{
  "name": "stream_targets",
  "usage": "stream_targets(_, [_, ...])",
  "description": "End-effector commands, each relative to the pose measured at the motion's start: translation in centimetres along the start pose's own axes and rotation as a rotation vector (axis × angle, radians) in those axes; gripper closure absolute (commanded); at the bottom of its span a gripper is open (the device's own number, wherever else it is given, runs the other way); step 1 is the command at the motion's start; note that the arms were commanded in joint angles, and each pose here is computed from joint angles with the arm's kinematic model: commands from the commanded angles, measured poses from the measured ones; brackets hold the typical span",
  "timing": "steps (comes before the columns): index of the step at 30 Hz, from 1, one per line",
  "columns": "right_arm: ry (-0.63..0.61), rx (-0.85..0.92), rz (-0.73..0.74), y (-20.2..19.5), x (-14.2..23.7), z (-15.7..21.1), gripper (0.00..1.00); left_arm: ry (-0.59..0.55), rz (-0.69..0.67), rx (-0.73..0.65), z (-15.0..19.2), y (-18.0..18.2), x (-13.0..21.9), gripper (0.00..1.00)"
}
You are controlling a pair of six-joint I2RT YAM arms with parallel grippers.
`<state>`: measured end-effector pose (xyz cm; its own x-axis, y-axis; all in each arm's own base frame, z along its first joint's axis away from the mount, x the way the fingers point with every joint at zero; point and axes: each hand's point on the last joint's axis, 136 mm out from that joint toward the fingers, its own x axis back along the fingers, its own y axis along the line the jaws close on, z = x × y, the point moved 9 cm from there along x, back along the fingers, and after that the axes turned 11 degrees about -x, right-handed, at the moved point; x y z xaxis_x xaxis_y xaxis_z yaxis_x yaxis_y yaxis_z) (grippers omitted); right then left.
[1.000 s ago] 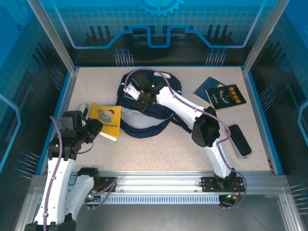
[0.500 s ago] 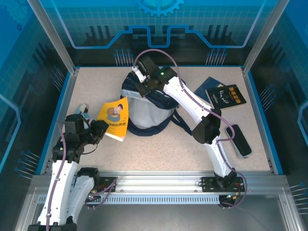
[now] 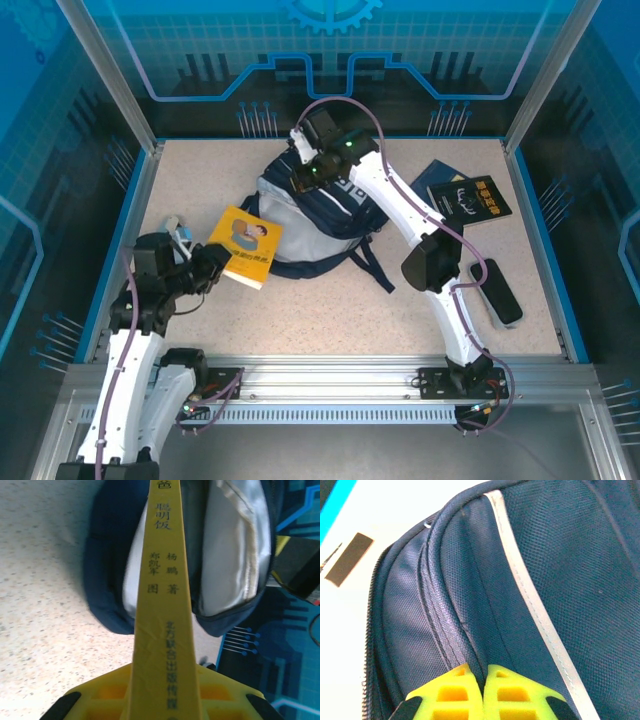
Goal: Pack the student bag
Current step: Place the book in the student bag.
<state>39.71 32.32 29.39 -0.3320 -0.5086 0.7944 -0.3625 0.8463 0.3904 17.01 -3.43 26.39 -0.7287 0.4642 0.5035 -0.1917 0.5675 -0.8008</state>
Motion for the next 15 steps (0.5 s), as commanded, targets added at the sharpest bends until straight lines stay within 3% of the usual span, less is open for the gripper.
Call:
stream_targets(1, [-0.068,0.005,-0.225,3.4,5.2,-1.0,1.00,-0.020,0.198,-0.064,-1.5,-3.0,-0.1,0.99])
stream_targets(15, [-0.069,-0.020,-0.427,4.9,9.0,-1.5,1.00,0.039,0.286,-0.132,-1.9,-4.9,-7.2,0.99])
